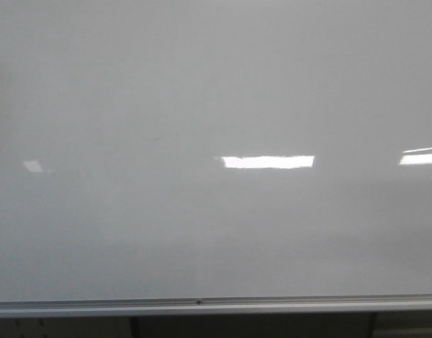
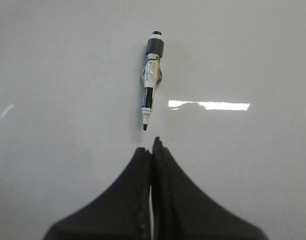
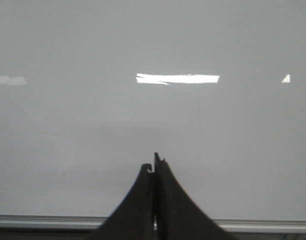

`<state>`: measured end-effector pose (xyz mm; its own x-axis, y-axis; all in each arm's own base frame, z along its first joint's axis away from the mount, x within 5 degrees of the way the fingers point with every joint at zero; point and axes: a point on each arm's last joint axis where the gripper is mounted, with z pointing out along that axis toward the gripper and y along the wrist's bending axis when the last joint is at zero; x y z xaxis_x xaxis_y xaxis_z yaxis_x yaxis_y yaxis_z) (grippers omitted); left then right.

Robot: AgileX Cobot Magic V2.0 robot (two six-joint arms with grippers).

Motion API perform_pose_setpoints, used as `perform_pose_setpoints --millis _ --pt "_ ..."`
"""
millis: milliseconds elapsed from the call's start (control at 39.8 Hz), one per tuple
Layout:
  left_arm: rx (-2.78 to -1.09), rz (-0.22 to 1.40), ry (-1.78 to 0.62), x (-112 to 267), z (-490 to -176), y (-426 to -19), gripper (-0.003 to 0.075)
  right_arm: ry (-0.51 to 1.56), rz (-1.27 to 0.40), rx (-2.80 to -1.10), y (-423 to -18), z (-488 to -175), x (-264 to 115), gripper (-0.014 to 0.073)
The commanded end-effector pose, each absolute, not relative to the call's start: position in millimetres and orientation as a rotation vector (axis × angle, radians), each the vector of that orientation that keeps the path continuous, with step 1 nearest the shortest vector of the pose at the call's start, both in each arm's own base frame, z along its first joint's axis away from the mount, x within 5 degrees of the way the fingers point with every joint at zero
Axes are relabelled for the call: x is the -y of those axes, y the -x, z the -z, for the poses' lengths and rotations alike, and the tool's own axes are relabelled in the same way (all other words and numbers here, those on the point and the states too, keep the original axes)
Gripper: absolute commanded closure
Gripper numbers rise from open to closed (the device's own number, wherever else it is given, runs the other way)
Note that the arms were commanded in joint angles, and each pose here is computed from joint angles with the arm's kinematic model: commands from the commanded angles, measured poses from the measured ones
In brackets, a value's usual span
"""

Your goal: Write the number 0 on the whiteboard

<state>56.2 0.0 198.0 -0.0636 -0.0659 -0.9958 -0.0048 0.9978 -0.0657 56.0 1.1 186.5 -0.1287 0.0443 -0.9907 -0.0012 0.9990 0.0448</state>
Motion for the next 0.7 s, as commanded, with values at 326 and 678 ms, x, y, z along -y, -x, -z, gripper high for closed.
perform_pose_setpoints --millis 326,678 --pt "-1.159 0.064 0.05 0 -271 -41 0.0739 -0.031 -0.026 -1.418 -42 -259 0 0.0664" --pt "-1.502 -0.029 -0.003 -1 -332 -77 0.074 -0.021 -0.045 -1.604 -63 -327 -2 0.0664"
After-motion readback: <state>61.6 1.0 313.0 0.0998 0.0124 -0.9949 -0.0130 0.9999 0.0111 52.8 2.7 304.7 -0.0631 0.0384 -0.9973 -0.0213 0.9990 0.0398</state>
